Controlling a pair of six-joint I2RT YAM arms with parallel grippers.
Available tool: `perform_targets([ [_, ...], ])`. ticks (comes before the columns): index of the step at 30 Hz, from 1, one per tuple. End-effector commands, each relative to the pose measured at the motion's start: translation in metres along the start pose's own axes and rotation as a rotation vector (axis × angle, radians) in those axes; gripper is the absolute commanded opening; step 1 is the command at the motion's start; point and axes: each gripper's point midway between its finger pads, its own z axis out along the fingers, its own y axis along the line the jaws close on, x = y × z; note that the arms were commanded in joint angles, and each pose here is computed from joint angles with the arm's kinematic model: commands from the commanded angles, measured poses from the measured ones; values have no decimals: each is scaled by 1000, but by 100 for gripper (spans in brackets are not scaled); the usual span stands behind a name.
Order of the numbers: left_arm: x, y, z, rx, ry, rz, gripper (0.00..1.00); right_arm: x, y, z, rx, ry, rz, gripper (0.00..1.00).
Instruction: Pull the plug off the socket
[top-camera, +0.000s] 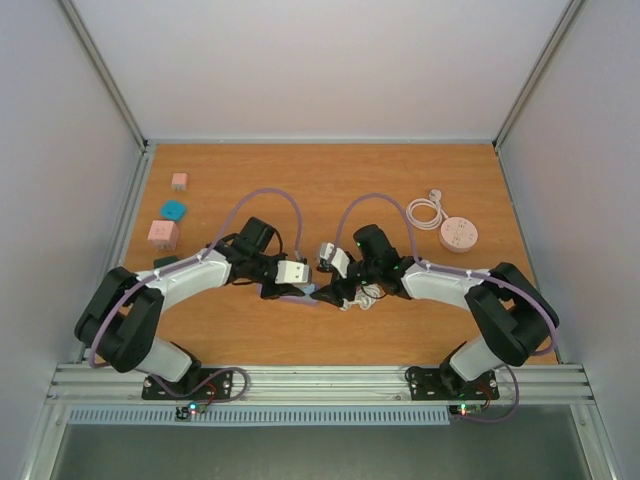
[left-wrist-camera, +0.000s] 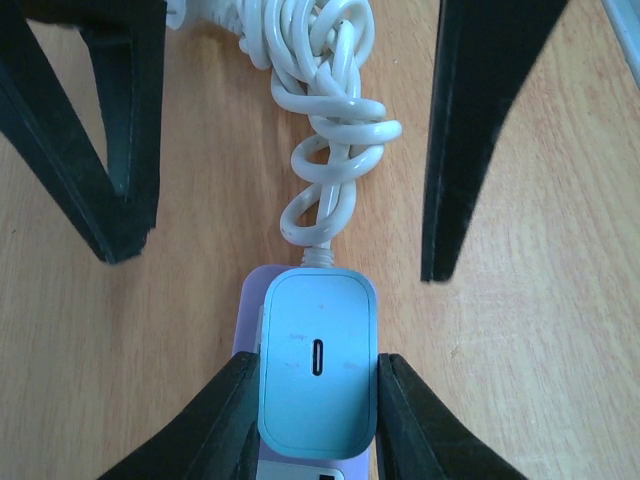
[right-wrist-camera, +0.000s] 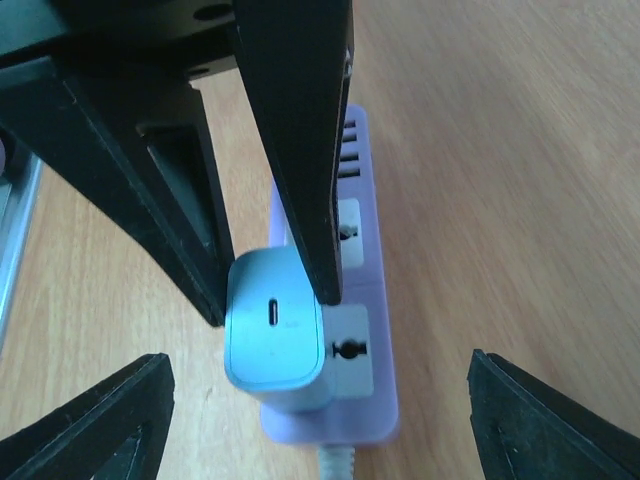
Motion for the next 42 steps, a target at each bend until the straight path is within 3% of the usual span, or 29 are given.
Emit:
perform_targets([
  [1, 10, -10, -5, 16, 22, -6, 20, -6, 0, 13, 14, -59, 36, 82],
  [25, 13, -10, -5, 28, 1, -46, 20, 32, 2, 49, 11, -60, -158, 81],
  [35, 2, -6, -11, 4, -37, -20, 19, 43, -5, 58, 47, -22, -135, 68],
  [42, -8, -2, -15, -18, -71, -17, 18, 45, -11, 57, 86, -10, -114, 44],
])
